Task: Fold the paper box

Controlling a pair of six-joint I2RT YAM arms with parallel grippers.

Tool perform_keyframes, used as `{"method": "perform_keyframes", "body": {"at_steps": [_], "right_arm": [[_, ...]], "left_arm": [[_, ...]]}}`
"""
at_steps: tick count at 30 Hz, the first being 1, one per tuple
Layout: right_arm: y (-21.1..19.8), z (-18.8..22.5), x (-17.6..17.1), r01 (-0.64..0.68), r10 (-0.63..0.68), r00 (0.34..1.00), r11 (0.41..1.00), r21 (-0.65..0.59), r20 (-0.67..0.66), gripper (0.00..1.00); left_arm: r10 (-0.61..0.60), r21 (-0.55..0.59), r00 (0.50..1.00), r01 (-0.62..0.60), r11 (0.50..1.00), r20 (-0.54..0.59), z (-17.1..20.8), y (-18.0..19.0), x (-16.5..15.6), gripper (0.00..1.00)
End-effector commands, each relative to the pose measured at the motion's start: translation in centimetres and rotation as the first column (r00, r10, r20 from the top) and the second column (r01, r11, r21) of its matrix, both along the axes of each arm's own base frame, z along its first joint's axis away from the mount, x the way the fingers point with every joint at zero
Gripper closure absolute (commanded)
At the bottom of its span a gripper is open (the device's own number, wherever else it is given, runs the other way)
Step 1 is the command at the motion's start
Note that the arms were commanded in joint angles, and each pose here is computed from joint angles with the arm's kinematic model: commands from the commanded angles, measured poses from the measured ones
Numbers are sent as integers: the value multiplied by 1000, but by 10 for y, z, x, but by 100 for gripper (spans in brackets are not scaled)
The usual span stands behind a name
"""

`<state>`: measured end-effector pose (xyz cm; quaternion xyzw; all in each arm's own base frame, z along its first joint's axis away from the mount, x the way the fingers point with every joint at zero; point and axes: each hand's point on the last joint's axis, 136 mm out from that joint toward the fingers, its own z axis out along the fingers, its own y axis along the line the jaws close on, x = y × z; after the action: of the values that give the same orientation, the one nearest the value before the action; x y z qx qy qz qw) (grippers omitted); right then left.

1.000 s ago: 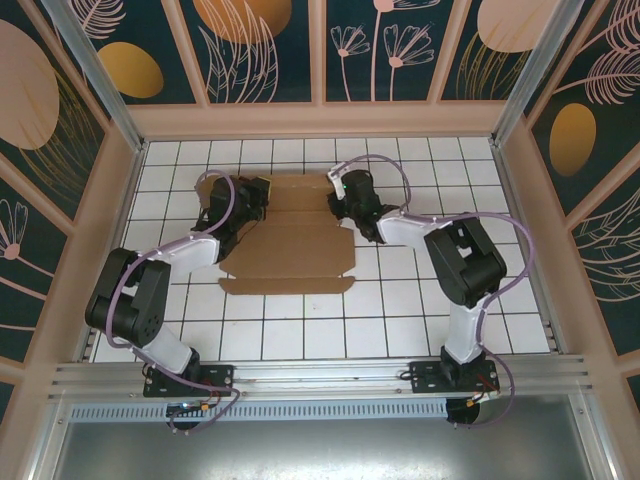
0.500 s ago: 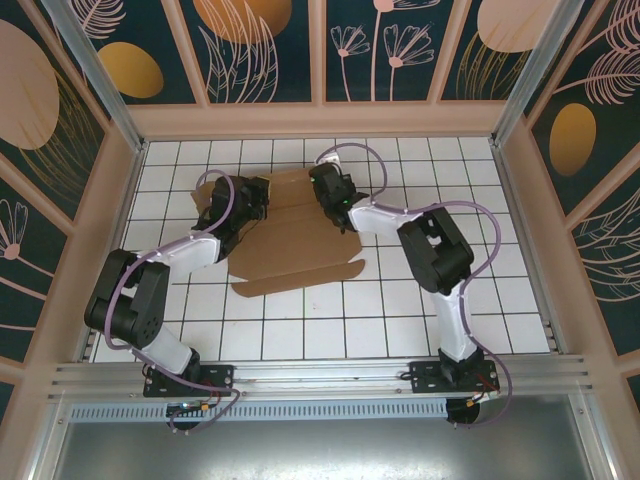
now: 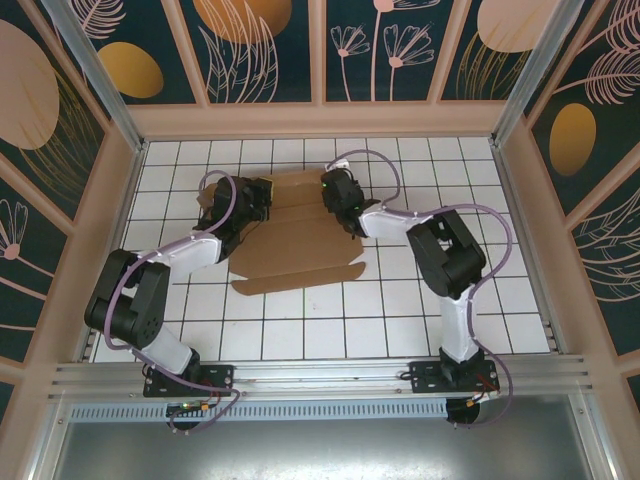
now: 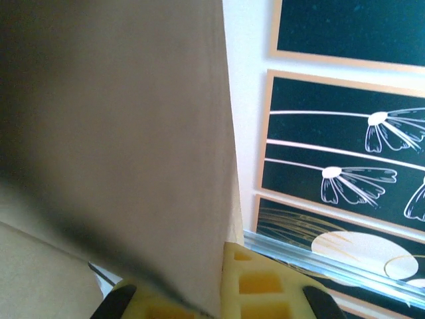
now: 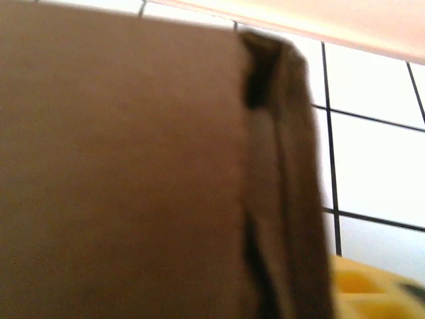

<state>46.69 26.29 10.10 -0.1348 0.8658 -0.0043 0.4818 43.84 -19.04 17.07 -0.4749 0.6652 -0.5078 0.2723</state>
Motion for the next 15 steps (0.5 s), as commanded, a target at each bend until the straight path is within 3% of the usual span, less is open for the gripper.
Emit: {"method": "perform_keyframes", "body": {"at_steps": [1,9,12,15], "right_arm": [[9,54,-20,-119,104,987,985,124,122,32],[-38,87,-44,-126,55,965,955,268,258,31],[-55,88,-41,-120,37,974,923,365,224,34],[-48,85,-42,-183,102,966,918,351,238,37]], "left_arm": [[-38,17,996,40,999,-79,-21,-5,-13,100],[-40,34,997,42,999,-65,-18,-4,-12,96],[-50,42,997,52,998,-60,-18,-6,-12,93],[-56,46,996,59,997,-64,-20,-6,-12,91]]}}
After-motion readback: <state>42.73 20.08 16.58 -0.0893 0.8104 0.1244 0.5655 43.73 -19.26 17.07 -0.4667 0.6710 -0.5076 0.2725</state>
